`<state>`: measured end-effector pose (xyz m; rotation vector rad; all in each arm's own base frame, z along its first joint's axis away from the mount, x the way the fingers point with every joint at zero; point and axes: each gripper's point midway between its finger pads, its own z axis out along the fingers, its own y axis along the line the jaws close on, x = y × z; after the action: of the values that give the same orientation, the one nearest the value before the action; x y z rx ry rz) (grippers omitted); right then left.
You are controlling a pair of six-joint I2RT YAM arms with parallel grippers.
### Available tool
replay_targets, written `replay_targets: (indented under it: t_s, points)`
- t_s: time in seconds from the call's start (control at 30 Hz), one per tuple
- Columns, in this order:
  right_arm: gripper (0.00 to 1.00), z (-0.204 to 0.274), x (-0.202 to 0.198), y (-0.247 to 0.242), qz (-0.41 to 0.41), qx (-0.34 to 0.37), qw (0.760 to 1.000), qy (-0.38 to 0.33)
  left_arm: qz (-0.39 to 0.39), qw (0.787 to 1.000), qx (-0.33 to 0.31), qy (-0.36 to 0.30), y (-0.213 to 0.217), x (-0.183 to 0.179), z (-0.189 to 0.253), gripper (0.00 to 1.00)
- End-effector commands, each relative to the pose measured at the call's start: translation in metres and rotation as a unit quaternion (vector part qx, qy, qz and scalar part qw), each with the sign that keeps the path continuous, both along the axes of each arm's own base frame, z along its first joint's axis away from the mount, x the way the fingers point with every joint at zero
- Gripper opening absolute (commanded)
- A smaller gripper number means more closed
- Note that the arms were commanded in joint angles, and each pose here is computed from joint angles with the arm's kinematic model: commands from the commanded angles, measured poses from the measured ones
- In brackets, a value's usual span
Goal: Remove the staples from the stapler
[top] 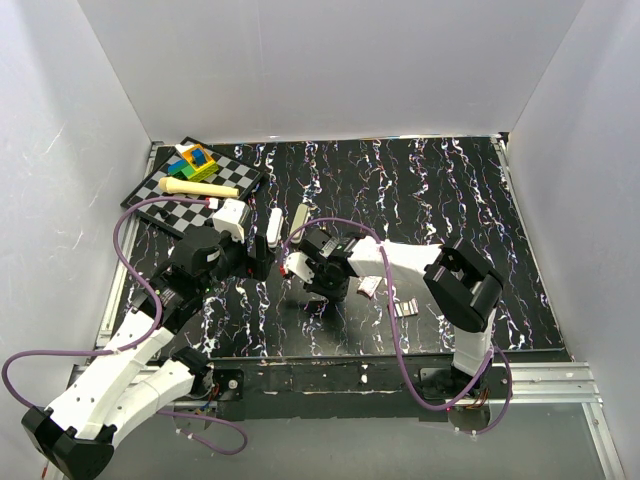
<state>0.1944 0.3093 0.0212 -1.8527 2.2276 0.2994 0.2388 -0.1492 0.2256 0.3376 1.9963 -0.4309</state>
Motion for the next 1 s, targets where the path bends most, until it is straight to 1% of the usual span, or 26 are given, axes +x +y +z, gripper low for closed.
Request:
replay_targets:
  t_s: [0.0,0.23,0.6,0.77,0.87,0.97]
  points:
    - [0.18,-0.002,-0.009,-0.001,-0.006,-0.012,1.0,0.023,0.009,1.0,0.004,-0.005,0.005,0.001,0.0,0.83]
    - [0.16,0.014,-0.006,-0.005,-0.034,-0.005,0.999,0.005,0.01,1.0,0.004,-0.006,0.005,0.001,0.001,0.83]
    - [0.16,0.05,-0.023,-0.023,-0.098,0.035,0.995,0.004,0.011,1.0,0.003,-0.008,0.006,0.001,0.002,0.83]
    - [0.16,0.06,-0.02,-0.048,-0.163,0.03,0.986,-0.028,0.012,1.0,0.002,-0.009,0.007,0.0,0.003,0.83]
    - [0.16,0.061,-0.017,-0.068,-0.214,0.029,0.975,-0.042,0.012,1.0,-0.002,-0.014,0.008,-0.001,0.005,0.83]
    - [0.16,0.061,-0.014,-0.089,-0.276,0.031,0.96,-0.049,0.011,1.0,-0.005,-0.016,0.008,-0.003,0.007,0.83]
